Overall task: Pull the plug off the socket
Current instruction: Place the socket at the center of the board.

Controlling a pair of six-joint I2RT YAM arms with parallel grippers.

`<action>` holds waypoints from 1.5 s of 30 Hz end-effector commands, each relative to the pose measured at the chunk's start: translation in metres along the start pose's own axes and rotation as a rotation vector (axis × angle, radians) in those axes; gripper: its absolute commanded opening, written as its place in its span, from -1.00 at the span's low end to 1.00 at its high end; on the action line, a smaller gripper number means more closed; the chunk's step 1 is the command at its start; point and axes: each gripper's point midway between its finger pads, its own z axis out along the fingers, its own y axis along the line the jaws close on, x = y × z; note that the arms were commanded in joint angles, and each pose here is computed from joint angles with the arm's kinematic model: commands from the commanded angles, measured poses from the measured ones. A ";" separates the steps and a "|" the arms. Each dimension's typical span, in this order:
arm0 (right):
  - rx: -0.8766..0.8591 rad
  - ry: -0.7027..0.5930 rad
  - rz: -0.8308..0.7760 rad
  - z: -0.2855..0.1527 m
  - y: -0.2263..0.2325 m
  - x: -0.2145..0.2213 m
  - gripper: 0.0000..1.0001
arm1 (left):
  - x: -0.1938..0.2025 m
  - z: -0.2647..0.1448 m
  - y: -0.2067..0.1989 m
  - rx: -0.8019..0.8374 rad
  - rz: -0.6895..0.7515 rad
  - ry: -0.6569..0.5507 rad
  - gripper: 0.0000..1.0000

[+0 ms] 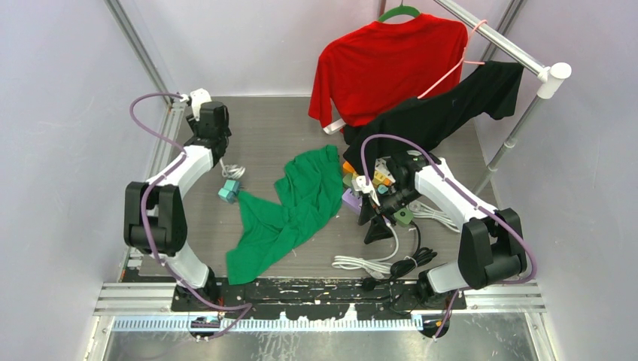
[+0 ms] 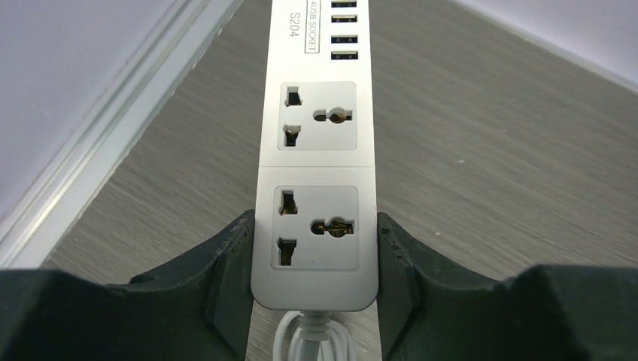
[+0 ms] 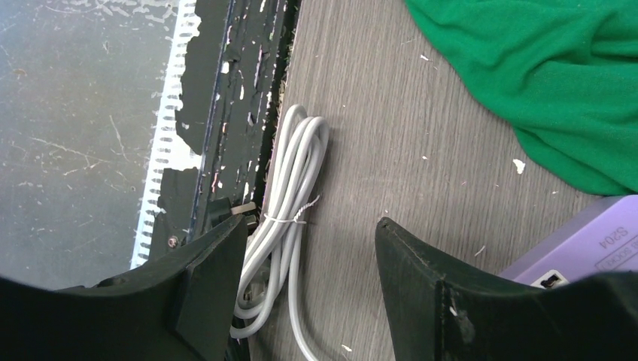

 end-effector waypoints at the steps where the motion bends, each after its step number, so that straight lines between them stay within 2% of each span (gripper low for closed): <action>1: 0.011 -0.029 -0.036 -0.004 0.003 -0.009 0.36 | -0.006 0.023 0.018 -0.100 -0.098 0.020 -0.97; 14: 0.006 -0.019 -0.027 -0.003 0.002 -0.006 0.37 | 0.054 0.087 0.033 -0.142 -0.175 0.305 -0.97; 20: 0.005 -0.013 -0.023 -0.003 0.001 -0.004 0.37 | 0.070 0.114 0.022 -0.047 -0.231 0.458 -1.00; 24: 0.004 -0.009 -0.022 -0.003 0.001 -0.003 0.37 | 0.077 0.124 0.013 0.009 -0.245 0.515 -0.91; 26: 0.003 -0.006 -0.020 -0.002 0.000 -0.002 0.36 | 0.081 0.125 0.011 0.014 -0.241 0.545 -0.77; 29: 0.003 -0.002 -0.020 -0.003 0.000 -0.002 0.37 | 0.086 0.127 0.010 0.001 -0.253 0.572 -0.39; 30: 0.003 -0.002 -0.020 -0.003 0.000 -0.002 0.37 | 0.085 0.126 0.010 0.001 -0.258 0.574 -0.15; 31: 0.005 -0.003 -0.022 -0.003 0.000 -0.002 0.37 | 0.085 0.125 0.008 0.007 -0.265 0.575 -0.02; 32: 0.007 -0.002 -0.024 -0.004 0.000 -0.003 0.36 | 0.083 0.123 0.008 0.006 -0.271 0.574 0.26; 33: 0.008 -0.005 -0.025 -0.004 0.001 -0.003 0.36 | 0.080 0.121 0.006 0.010 -0.285 0.572 0.46; 36: 0.017 -0.016 -0.033 -0.006 0.002 -0.007 0.36 | 0.068 0.111 0.005 0.020 -0.315 0.550 0.98; 41: 0.054 -0.044 -0.055 -0.015 0.006 -0.015 0.37 | 0.032 0.084 0.013 0.012 -0.360 0.461 0.99; 45: 0.107 -0.080 -0.090 -0.026 0.012 -0.025 0.42 | 0.021 0.054 0.016 0.049 -0.428 0.404 0.99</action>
